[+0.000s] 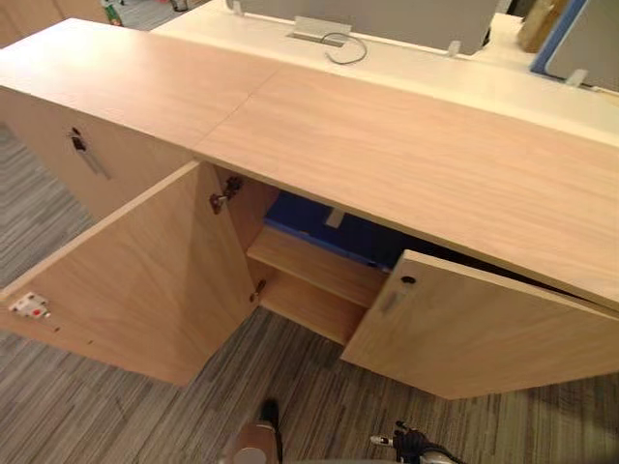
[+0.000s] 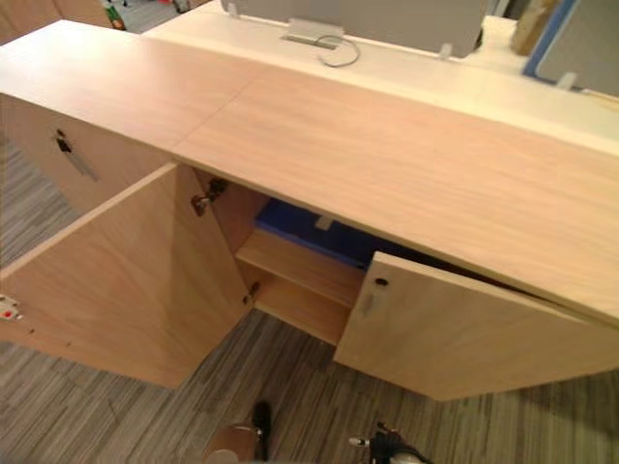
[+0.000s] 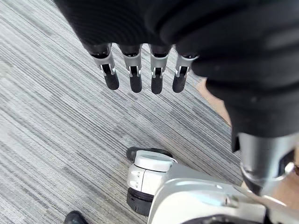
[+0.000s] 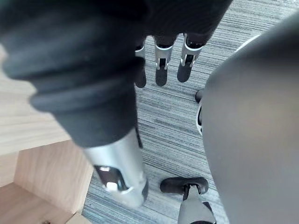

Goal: Walk over to the cabinet, pick up the folder, carry it to the office cabinet, place the folder inside the office cabinet, then close the office cabinet door

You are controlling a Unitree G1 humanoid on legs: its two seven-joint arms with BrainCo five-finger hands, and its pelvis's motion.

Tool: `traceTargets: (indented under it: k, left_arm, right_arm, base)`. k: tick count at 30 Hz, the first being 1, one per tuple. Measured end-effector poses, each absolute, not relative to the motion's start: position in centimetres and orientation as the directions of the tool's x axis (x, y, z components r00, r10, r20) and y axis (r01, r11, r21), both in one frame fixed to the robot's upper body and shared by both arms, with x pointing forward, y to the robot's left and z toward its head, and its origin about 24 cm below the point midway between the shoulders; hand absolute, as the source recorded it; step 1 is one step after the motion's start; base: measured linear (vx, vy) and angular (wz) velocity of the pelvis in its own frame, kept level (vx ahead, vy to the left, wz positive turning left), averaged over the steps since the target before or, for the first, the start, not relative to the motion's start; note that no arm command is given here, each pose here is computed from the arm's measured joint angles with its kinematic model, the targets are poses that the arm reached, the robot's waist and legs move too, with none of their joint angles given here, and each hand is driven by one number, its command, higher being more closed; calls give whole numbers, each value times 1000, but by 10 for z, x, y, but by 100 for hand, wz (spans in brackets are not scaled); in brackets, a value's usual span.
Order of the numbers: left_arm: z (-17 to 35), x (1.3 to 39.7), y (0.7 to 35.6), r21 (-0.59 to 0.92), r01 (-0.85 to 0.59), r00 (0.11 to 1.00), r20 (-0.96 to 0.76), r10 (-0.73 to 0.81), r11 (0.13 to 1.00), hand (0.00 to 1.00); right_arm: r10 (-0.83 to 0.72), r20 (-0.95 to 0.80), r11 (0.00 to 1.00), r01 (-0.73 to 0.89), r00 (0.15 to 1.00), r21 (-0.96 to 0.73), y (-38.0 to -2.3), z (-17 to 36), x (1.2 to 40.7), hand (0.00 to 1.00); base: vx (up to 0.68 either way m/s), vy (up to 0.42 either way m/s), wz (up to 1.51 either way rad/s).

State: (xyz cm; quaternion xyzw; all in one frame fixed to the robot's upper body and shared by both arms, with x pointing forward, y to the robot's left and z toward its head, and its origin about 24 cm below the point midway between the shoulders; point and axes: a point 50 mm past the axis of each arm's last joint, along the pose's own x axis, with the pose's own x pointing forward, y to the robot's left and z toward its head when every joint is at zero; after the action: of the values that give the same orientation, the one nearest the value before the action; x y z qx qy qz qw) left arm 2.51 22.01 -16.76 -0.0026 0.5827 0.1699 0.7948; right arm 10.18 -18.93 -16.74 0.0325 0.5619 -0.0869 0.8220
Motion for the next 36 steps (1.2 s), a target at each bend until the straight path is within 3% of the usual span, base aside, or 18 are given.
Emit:
traceTargets:
  k: [30,36]
  left_arm:
    - [-164,40,227,209,-177,324,-910,258,962,0]
    - [-152,68,229,194,-201,442,-857,266,960,0]
  right_arm:
    - [-111,-927,967,252,358,-18,-186,-167,102,0]
    - [-173,-929,920,391,327,-34,-198,-167,98,0]
  base:
    - [8,-15,20]
    - [30,46,89]
